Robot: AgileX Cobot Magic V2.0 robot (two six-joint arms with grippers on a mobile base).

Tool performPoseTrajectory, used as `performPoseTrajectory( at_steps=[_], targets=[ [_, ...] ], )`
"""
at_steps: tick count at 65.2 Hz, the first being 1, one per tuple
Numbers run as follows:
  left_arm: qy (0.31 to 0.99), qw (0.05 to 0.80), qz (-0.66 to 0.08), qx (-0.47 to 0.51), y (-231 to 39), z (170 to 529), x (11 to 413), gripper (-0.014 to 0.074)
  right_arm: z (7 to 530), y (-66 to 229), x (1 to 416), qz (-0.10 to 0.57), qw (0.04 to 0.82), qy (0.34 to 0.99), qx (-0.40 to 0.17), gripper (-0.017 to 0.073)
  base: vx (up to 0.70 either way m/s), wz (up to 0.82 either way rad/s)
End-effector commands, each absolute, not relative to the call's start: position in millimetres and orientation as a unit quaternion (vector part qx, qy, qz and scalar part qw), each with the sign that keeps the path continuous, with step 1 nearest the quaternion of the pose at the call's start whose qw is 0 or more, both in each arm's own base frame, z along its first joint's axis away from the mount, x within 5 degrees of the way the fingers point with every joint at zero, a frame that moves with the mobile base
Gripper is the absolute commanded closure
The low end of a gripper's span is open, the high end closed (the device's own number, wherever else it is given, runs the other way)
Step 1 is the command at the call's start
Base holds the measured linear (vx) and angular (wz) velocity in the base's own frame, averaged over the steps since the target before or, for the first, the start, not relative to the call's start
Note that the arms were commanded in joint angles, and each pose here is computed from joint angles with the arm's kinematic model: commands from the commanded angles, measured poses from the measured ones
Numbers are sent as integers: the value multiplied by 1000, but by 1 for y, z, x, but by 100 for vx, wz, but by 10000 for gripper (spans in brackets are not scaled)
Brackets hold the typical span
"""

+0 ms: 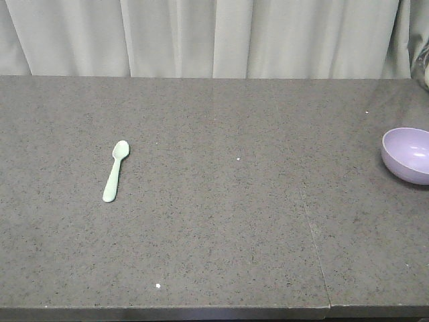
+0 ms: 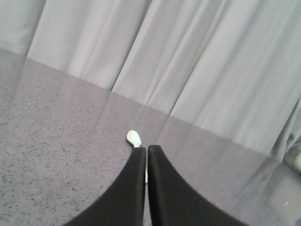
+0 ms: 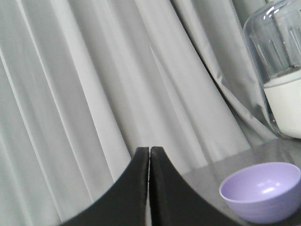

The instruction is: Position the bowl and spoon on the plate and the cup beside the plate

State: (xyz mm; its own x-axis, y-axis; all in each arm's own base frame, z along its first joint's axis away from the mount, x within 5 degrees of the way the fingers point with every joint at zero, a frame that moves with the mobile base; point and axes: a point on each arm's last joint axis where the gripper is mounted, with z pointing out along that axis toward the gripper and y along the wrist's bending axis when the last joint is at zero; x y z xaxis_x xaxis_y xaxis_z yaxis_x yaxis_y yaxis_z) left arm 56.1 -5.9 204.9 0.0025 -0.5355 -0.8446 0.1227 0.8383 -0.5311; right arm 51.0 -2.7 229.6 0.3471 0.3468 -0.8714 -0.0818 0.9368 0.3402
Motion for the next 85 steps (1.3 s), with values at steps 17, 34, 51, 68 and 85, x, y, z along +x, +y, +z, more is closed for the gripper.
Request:
performPoseTrajectory(
  at_steps=[17, 34, 51, 68, 85],
  targets=[
    [549, 714, -336, -277, 6, 215, 54, 600, 236, -5, 46, 223, 825, 489, 176, 564, 0, 0],
    [508, 688, -411, -316, 5, 232, 50, 600, 270, -4, 36, 278, 839, 430, 183, 564, 0, 0],
    [459, 784, -368, -197, 3, 309, 22, 600, 352, -1, 20, 197, 831, 500, 143, 564, 0, 0],
    [529, 802, -257, -105, -1, 359, -3, 594, 423, -8, 39, 26, 798, 594, 94, 554, 0, 0],
    [657, 717, -212, -101, -5, 389, 24, 472, 432, -7, 47, 1, 812, 580, 60, 396, 0, 0]
  ],
)
